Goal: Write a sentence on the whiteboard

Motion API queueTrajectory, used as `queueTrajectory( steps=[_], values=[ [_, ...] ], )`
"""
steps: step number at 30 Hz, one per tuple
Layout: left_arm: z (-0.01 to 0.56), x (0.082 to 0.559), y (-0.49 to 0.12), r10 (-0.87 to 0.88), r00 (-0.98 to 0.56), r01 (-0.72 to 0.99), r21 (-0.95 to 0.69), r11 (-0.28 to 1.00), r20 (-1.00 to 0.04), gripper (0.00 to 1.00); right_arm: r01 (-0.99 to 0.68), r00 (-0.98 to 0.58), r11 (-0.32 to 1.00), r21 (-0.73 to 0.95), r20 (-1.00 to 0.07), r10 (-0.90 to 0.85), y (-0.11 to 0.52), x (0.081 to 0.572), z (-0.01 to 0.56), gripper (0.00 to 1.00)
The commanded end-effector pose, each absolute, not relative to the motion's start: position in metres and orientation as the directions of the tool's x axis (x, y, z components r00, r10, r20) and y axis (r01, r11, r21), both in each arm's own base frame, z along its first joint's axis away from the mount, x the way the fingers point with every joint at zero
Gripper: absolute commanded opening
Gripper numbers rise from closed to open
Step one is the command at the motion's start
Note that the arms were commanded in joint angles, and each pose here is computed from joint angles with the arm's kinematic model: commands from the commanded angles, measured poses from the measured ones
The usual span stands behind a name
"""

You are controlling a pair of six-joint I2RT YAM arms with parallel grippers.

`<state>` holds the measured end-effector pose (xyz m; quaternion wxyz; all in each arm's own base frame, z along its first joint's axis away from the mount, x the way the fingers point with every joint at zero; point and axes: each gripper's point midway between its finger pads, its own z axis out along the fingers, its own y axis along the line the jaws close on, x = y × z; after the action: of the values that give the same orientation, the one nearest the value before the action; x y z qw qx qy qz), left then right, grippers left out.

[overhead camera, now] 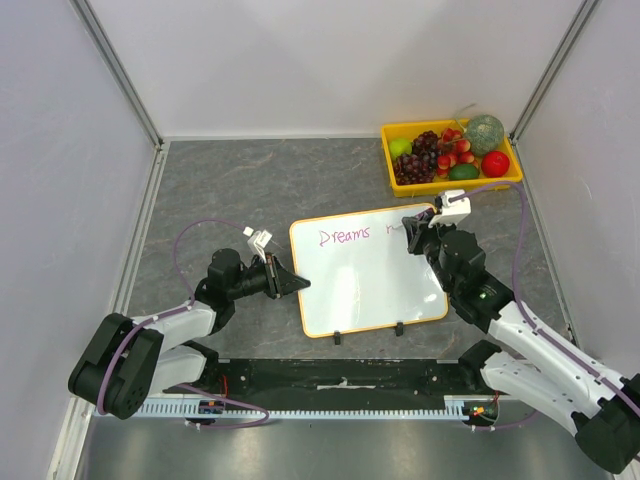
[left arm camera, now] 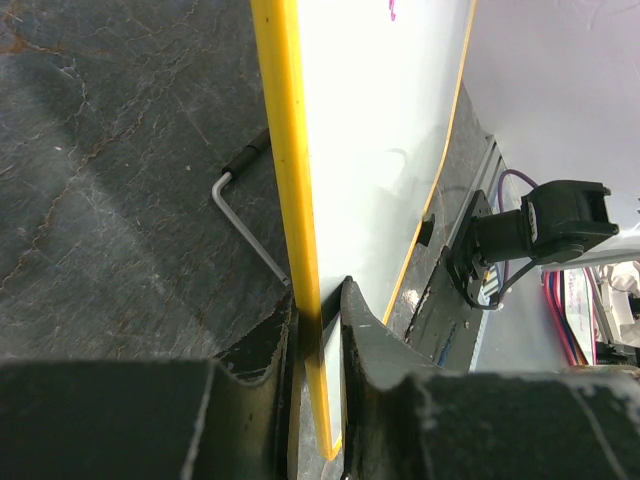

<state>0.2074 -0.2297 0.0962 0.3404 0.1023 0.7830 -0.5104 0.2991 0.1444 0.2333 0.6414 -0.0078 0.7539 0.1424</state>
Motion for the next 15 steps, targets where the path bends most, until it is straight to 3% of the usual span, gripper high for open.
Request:
queueTrajectory(
  steps=[1,15],
  values=[
    [0.078,0.214,-0.221,-0.152,-0.723,0.511,-0.670,0.539,-0.674,0.02,-0.198,-0.199,0.960,0.197,-0.967,0.158,0.142,0.293,0.223,0.00],
    [0.078,0.214,-0.221,-0.153,-0.724,0.509,-0.671,0.539,-0.673,0.02,-0.239,-0.160,0.943,0.231,-0.967,0.196,0.145,0.288,0.249,0.00]
  ],
)
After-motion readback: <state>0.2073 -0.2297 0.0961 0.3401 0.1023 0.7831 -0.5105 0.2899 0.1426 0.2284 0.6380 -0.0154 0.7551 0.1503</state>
